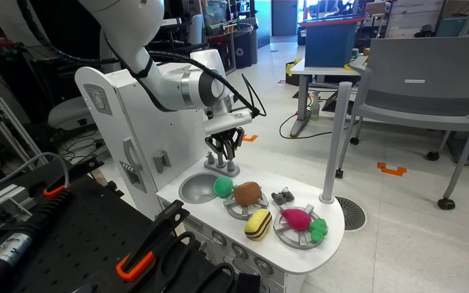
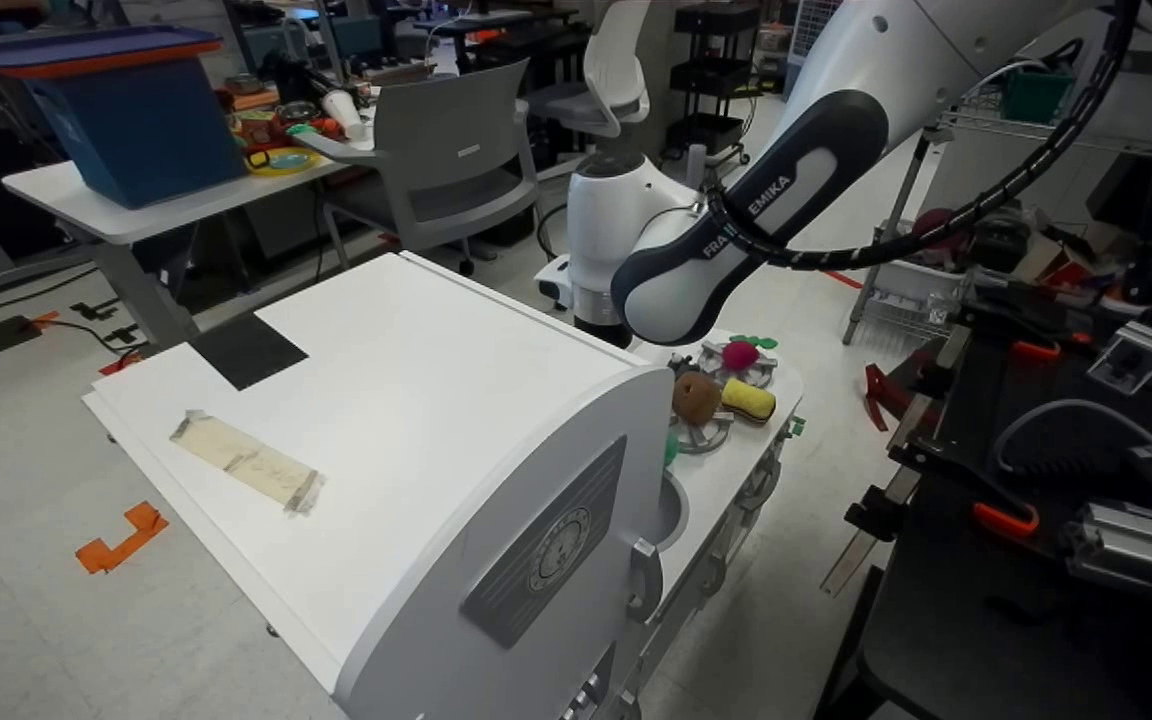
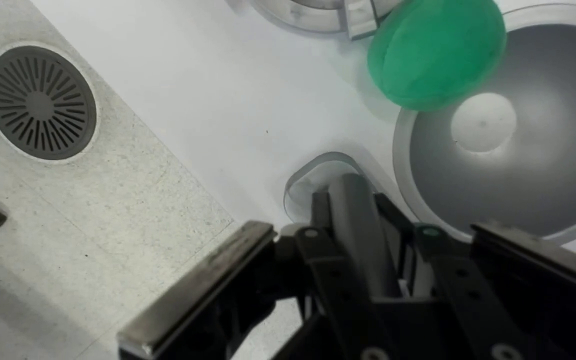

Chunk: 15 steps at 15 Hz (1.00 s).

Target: Turn the faucet to the left

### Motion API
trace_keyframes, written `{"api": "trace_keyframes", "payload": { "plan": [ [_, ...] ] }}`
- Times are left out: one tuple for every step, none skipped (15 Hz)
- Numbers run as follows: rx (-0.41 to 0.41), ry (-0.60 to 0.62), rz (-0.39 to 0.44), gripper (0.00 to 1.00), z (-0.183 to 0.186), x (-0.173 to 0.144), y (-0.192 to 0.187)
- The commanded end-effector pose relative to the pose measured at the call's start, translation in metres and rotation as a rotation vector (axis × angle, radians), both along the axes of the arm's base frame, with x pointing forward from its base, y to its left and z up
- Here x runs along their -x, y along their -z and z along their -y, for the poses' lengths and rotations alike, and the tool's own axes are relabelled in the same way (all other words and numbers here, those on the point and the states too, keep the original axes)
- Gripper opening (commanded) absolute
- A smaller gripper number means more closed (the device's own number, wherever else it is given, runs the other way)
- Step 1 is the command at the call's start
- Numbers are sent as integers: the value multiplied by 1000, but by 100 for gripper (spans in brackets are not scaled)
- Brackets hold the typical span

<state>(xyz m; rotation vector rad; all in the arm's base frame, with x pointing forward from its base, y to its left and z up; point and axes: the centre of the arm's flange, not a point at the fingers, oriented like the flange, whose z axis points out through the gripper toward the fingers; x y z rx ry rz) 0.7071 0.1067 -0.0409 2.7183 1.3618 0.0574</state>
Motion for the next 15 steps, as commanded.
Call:
{"api": "trace_keyframes", "payload": {
  "plan": [
    [-6, -22, -24, 6, -2, 10, 4],
    [-4, -18, -37, 6, -1, 16, 5],
    [-4, -16, -48, 6, 0, 21, 6],
    [-5, -9, -63, 6, 0, 29, 7],
    [-8, 1, -80, 6, -4, 35, 8],
    [-12, 15, -96, 6, -9, 42, 9],
    [-14, 24, -110, 6, -13, 48, 11],
    [-20, 40, -121, 6, -18, 55, 15],
    [-29, 54, -128, 6, -22, 60, 19],
    [-39, 74, -140, 6, -31, 64, 21],
    [-51, 97, -157, 6, -40, 70, 25],
    [-69, 117, -174, 6, -52, 77, 29],
    [-88, 133, -195, 6, -65, 84, 31],
    [-107, 146, -211, 6, -78, 90, 32],
    [-129, 153, -224, 6, -92, 95, 31]
  ]
}}
